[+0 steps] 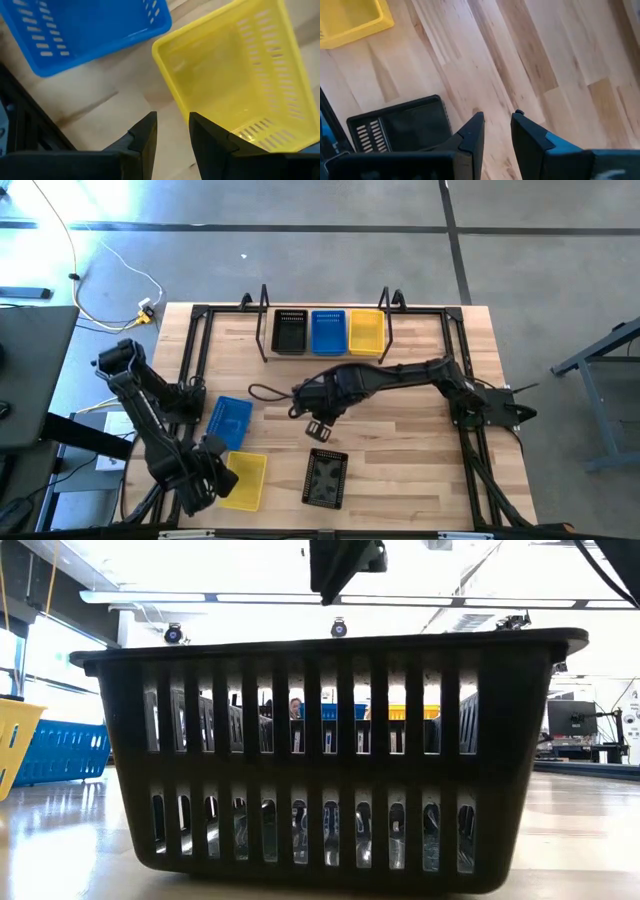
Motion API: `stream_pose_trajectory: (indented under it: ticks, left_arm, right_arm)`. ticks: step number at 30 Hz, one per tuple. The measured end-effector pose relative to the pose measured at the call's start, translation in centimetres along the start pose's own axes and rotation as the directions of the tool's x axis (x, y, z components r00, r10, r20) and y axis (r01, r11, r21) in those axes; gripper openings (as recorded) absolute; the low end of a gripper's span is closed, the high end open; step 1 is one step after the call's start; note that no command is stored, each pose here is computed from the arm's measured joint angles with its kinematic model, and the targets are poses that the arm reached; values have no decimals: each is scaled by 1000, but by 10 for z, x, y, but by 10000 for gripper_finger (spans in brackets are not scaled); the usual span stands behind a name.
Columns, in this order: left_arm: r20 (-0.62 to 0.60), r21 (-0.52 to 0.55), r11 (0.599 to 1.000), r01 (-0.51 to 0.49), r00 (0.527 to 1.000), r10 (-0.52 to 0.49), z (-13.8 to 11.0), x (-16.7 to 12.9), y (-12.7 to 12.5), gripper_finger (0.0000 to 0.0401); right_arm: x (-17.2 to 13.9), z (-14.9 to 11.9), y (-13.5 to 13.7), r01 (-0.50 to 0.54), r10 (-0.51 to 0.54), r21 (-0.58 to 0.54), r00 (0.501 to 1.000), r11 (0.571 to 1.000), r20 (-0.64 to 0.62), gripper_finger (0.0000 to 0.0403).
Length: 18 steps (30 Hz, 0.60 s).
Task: Stack baskets on shelf by color
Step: Stack the yellow bin on top of the yellow bin on the shelf
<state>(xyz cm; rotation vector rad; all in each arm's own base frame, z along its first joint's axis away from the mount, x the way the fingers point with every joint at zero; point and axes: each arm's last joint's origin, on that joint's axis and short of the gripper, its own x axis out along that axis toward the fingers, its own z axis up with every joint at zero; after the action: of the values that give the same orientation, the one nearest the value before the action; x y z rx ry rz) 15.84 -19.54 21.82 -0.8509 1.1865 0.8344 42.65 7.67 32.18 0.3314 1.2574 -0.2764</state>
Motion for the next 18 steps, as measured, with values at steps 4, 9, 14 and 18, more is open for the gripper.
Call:
stream_pose_trajectory:
  ticks: [4,9,14,18]
  left_arm:
    - [-9,-43,999,2,1000,-2,-3,4,-3,103]
    - [-24,-76,997,22,999,-24,-8,13,-11,103]
    - [-43,-118,993,-12,999,7,-11,21,-15,103]
    - [-45,-125,991,-49,998,44,-14,31,-17,103]
  right_arm:
    - [0,0,0,-14,13,-43,1000,999,-11,83]
    - [0,-1,-1,-12,10,-90,1000,996,-21,83]
    - [0,-1,-1,-9,6,-108,1000,994,-26,83]
    - [0,-2,-1,-7,4,-114,1000,993,-29,83]
